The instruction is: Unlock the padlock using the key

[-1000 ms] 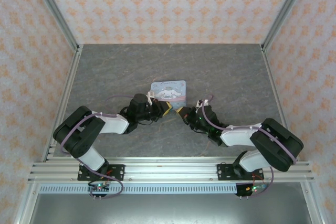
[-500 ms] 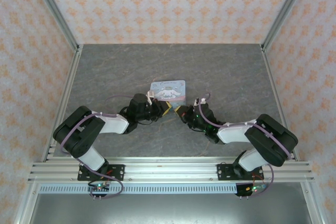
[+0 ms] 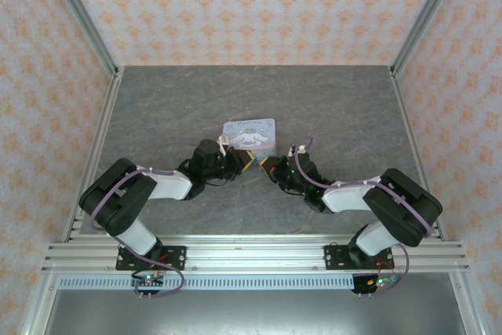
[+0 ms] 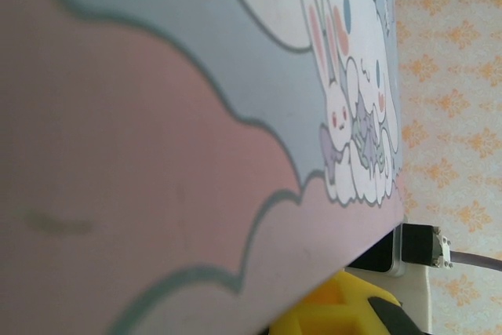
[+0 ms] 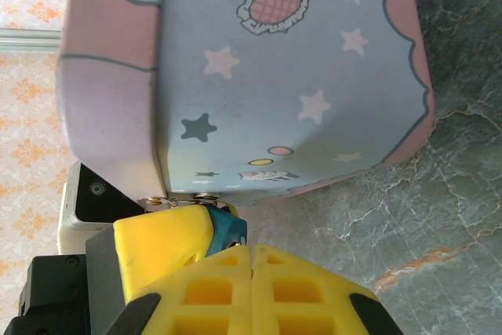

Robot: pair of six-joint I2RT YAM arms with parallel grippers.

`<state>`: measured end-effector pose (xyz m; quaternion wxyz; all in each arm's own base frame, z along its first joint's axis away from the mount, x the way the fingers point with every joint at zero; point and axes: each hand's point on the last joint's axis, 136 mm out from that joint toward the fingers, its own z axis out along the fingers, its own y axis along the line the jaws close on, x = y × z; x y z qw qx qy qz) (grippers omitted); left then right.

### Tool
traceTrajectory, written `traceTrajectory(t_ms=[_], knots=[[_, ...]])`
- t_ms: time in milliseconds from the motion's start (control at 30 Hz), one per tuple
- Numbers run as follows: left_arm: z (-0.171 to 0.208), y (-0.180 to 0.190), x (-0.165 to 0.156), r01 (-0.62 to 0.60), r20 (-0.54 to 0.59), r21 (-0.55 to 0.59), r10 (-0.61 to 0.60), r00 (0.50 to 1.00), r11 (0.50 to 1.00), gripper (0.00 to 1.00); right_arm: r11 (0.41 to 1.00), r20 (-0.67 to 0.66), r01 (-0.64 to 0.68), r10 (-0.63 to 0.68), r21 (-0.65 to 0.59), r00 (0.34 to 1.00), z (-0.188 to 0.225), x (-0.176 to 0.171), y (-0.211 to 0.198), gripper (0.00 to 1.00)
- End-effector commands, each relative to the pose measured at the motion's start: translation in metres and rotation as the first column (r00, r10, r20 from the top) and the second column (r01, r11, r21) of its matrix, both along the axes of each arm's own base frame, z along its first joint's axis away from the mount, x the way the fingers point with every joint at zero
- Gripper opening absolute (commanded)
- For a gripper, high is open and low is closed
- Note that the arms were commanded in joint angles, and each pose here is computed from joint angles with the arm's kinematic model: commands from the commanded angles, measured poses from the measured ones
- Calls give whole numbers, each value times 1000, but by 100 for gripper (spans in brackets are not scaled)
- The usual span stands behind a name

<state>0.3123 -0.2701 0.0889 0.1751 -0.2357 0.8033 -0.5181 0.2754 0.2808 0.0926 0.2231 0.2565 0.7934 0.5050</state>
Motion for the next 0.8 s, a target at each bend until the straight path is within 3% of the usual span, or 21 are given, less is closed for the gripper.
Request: traceTrajectory(t_ms=[0,767], knots=[[13,0,1,-16,10,-43,16,1000,999,0,997,47,-29,26,70,999,27,5,15,0],[44,-7,8,-4,7,-160,5,1000,987,0,1000,-8,13,-13,-12,1000,8,-16,-16,0]])
